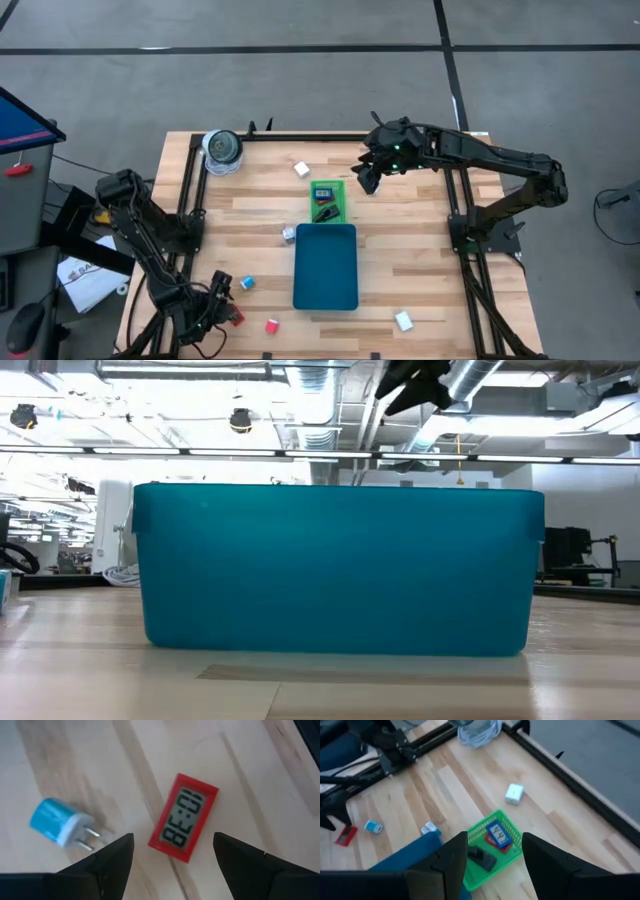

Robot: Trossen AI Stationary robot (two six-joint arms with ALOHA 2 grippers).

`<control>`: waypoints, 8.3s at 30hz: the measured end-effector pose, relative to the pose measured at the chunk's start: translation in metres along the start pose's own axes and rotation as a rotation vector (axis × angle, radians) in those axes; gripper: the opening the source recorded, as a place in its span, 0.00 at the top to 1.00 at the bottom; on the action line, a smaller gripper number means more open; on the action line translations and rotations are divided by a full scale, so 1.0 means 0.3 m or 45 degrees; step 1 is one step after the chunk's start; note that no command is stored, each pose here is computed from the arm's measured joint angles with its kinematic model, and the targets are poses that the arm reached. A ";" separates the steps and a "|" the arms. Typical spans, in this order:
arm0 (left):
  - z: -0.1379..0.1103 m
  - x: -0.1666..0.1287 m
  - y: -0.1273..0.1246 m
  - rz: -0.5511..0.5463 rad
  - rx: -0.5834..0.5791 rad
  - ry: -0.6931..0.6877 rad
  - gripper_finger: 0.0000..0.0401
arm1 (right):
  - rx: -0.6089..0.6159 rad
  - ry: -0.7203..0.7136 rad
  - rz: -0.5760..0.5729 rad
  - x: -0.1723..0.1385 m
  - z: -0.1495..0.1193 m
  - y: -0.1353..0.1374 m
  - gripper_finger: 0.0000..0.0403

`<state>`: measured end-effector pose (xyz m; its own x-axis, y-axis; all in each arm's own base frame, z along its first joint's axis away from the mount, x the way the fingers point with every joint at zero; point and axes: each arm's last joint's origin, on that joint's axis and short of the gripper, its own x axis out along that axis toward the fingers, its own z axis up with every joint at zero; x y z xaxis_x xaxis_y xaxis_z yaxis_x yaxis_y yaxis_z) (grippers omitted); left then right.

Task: Pick & Place Office items
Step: Put the red digital clock into the green bin, then put the top blue charger adapter into the blue bin

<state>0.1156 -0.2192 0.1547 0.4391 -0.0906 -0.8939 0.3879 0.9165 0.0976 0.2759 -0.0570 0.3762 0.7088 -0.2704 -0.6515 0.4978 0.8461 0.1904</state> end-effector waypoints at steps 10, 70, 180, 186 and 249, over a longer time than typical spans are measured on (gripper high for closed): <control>-0.056 0.058 0.021 -0.059 0.069 0.001 0.33 | 0.016 -0.024 -0.043 -0.008 -0.005 0.012 0.55; 0.282 0.020 1.036 0.532 -0.412 -0.434 0.62 | -0.121 0.083 -0.159 -0.008 -0.016 -0.054 0.55; -0.045 0.230 0.769 0.394 -0.791 -0.474 0.47 | 0.012 -0.127 -0.140 -0.121 -0.003 -0.031 0.55; -0.035 0.225 0.777 0.366 -0.769 -0.523 0.52 | 0.012 -0.128 -0.140 -0.121 -0.003 -0.031 0.55; 0.270 0.089 0.844 0.212 -0.488 -0.563 0.68 | -0.096 -0.032 -0.169 -0.124 -0.035 -0.018 0.55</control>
<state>0.2912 -0.0212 0.1909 0.7956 -0.0122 -0.6057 0.0021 0.9998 -0.0174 0.2415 -0.0467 0.3916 0.6521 -0.3927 -0.6485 0.5495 0.8341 0.0474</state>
